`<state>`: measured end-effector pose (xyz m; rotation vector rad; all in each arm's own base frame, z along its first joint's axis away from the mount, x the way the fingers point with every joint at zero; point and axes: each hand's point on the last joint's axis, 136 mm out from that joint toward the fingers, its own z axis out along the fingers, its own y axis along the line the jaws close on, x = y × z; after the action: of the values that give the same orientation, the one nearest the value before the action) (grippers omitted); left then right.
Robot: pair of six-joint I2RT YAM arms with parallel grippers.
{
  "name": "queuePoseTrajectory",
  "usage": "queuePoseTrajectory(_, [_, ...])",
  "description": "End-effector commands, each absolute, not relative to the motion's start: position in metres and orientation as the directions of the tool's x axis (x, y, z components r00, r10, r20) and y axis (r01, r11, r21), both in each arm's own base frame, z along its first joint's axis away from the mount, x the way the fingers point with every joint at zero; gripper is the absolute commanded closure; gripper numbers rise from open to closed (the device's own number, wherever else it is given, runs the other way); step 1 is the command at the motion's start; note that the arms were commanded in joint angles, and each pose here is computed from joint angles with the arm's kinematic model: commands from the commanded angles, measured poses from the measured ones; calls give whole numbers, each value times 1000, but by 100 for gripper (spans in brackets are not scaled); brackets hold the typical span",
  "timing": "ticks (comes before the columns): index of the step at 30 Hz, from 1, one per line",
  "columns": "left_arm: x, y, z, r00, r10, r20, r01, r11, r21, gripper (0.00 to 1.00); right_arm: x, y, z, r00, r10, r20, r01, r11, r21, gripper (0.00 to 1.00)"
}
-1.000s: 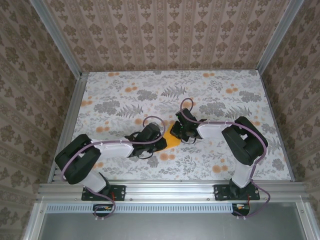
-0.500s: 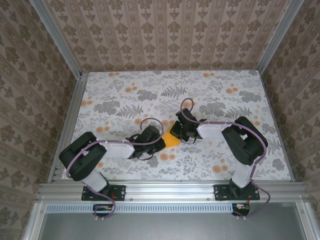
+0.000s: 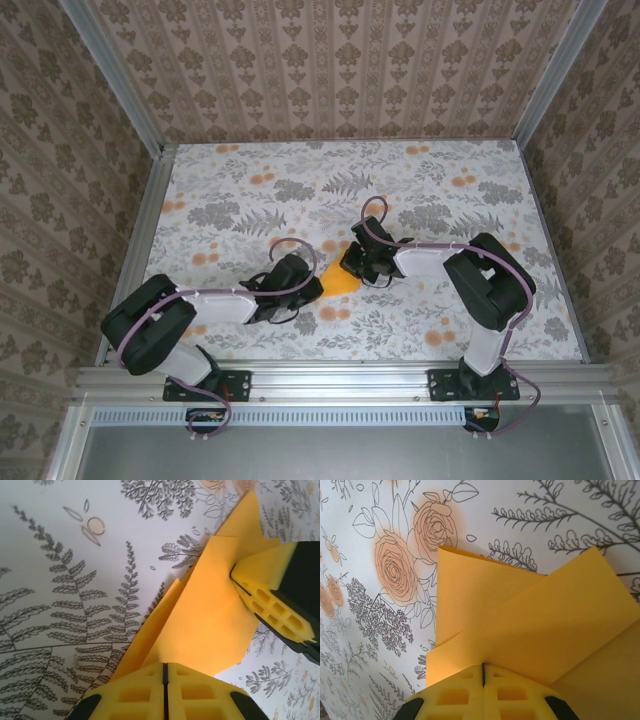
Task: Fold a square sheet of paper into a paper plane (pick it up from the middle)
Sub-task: Fourth fold the wing at the center of the table.
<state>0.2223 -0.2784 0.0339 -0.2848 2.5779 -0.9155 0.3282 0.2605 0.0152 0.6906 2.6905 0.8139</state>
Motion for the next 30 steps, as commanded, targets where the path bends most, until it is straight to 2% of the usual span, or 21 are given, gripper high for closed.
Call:
queuePoseTrajectory(1, [233,-291,53,-894,-274,-355,19,768,-640,91,299,230,-29,-847,531,-38,469,779,416,100])
queuePoseTrajectory(12, [229,-276,15,-888,-366,-278,-141,792,-594,94,296,230,-33,-850,526,-25,470,779,415,100])
queuePoseTrajectory(30, [202,-220,-11,-842,-437,-315,-261,842,-472,94,296,227,-36,-847,530,-27,475,780,407,100])
